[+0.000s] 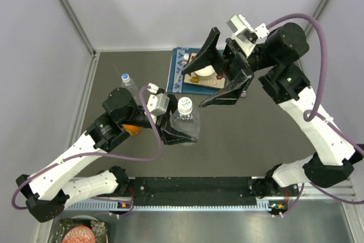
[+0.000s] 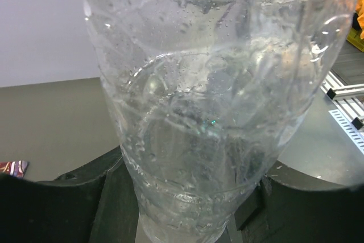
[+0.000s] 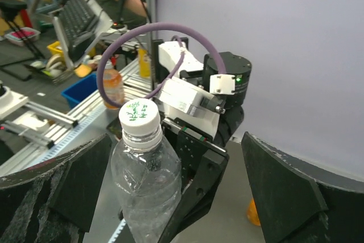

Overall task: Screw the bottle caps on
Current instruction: Screw the bottle cap onto the plastic bottle.

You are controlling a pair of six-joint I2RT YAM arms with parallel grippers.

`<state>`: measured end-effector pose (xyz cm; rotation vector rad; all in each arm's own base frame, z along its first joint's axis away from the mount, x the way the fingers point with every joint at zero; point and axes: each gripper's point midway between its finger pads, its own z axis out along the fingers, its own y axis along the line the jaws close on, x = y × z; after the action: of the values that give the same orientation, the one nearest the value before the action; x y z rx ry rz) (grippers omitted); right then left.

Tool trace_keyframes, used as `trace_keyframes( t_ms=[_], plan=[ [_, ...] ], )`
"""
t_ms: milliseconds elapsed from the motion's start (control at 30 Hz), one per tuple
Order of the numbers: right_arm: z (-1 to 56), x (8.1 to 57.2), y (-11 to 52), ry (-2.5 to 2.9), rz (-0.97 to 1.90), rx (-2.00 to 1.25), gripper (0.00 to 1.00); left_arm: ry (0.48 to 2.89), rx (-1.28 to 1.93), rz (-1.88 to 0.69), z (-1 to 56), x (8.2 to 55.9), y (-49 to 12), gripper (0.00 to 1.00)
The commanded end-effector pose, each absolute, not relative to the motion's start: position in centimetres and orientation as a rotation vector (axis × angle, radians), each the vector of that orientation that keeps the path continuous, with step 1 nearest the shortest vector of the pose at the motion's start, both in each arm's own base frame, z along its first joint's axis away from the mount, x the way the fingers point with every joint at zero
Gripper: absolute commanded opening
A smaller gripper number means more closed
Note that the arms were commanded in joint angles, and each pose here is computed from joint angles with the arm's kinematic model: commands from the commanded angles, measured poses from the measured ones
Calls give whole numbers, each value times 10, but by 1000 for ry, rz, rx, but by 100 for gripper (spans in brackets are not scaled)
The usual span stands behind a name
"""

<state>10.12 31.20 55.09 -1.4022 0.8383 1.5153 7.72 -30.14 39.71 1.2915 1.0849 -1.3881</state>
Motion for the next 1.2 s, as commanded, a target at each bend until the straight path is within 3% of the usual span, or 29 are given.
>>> trace_keyframes(
  t_ms=[0,433,733,867,1167],
  plan=[
    [569,73,293,645,1555,-1497,99,993,1304,-1407,408,72,-301,17],
    [564,66,312,613,1666,-1540,91,1023,1296,-1430,399,74,-304,17],
    [558,69,323,620,1694,-1544,81,1012,1295,-1421,402,76,-305,17],
    [555,67,324,616,1709,-1547,71,1011,1291,-1420,403,76,-304,17],
    [547,65,325,638,1747,-1555,67,1008,1273,-1410,406,77,-304,16]
  ],
)
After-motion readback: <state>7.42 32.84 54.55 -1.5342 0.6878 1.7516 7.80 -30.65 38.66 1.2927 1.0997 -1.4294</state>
